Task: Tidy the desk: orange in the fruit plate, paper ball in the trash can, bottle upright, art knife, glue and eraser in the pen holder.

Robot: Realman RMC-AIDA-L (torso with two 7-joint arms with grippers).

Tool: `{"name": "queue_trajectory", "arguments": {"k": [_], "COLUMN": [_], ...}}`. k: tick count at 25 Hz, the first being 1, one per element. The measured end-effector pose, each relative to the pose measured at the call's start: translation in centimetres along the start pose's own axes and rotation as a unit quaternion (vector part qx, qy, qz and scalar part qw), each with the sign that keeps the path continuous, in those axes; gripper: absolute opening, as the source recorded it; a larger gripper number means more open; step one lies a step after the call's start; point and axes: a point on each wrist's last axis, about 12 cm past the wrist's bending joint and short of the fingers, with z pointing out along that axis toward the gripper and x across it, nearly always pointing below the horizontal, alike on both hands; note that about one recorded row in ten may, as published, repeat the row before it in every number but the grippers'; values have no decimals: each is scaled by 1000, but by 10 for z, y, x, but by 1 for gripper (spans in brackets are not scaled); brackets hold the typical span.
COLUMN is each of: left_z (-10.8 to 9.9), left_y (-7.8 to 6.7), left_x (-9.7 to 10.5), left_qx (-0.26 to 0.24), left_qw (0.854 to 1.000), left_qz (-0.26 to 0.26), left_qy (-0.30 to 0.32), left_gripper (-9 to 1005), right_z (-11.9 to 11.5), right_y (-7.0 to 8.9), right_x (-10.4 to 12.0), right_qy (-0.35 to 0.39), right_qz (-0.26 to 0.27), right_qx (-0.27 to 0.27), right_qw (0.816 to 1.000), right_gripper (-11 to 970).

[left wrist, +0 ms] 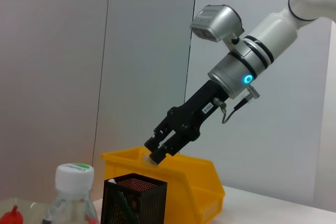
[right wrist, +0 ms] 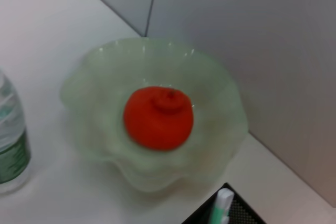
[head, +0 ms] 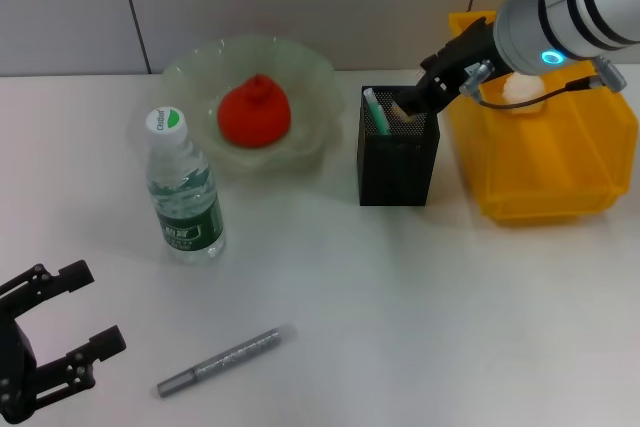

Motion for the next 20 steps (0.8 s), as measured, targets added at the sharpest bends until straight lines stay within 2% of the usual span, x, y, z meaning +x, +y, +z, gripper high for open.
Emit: {"name": "queue_trajectory", "arguments": {"k": [3,10,15,16,17,20], "left_z": [-1,-4,-1,2,2,12], "left_y": [0,3,19,23,23,30], "left_x": [0,-5,-31,-44,-44,-65], "left_qx": [-3,6,29,33,33,34], "left_qw": [1000,1000,994,989,989,976], "left_qz": [-1,-13,-18,-19,-19,-25], "left_qy": [0,13,100,141,141,214], "left_gripper": [660,655,652,651,650,648], "right_z": [4,0,-18,-23,-26,-37], "right_y": [-3,-3,3,3,2,-2], "right_x": [3,3,9,13,16,30], "right_qy": [0,-8,-22,-28,-30,-37], "right_qz": [3,2,-1,2,5,17], "right_qx": [3,1,-28,-35,-41,-63], "right_qw": [1000,1000,999,999,999,997], "right_gripper": [472,613,633,633,634,634]}}
